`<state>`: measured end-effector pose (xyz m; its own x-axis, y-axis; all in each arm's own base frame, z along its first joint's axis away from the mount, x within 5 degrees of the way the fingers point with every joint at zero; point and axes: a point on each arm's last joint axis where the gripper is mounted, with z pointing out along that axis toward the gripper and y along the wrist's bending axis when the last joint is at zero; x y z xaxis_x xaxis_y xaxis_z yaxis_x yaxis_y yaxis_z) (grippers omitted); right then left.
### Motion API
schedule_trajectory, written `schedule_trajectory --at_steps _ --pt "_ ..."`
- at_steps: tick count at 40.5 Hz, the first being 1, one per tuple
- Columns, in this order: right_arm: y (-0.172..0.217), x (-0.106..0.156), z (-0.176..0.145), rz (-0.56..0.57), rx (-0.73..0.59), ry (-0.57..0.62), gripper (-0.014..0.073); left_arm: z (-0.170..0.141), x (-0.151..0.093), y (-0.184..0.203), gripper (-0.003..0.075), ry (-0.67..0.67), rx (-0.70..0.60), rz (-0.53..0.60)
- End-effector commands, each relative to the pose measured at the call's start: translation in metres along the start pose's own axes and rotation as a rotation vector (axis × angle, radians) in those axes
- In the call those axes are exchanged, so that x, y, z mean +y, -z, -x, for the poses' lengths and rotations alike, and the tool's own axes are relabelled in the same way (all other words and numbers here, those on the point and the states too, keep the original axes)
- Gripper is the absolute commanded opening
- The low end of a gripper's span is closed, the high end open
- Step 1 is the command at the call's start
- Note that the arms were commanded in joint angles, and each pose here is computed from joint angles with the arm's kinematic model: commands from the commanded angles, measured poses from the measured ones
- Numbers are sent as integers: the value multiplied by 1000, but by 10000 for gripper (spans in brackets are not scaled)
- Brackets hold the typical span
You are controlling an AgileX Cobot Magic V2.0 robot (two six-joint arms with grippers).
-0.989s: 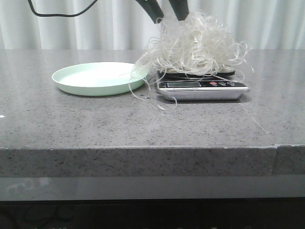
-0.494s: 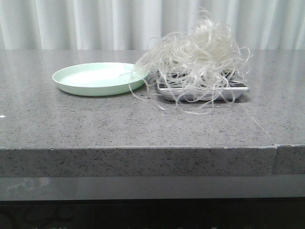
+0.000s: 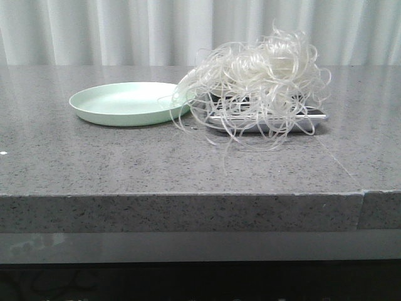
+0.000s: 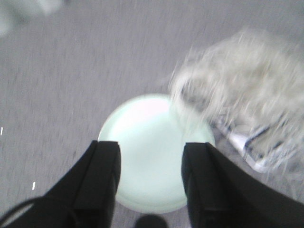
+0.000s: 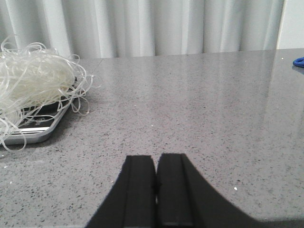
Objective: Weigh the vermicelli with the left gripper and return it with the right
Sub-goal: 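Withdraw the left gripper from the scale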
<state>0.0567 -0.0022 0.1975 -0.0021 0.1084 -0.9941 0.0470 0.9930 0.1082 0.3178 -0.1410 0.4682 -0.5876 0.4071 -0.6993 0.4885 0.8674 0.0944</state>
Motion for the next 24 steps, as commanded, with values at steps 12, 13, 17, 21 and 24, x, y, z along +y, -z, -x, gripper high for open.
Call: schedule_trajectory --at_steps 12,13,17,21,24 --pt "2 0 11 -6 -111 -8 151 -96 9 59 170 82 -248 108" --pt "2 0 11 -5 -111 -11 151 -105 9 63 155 86 -263 117" --pt "2 0 11 -5 -112 -27 151 -138 8 76 138 105 -312 153" --pt "2 0 11 -5 -113 -30 151 -174 6 85 138 121 -337 191" --pt "2 0 11 -5 -112 -31 151 -198 3 89 138 130 -359 220"
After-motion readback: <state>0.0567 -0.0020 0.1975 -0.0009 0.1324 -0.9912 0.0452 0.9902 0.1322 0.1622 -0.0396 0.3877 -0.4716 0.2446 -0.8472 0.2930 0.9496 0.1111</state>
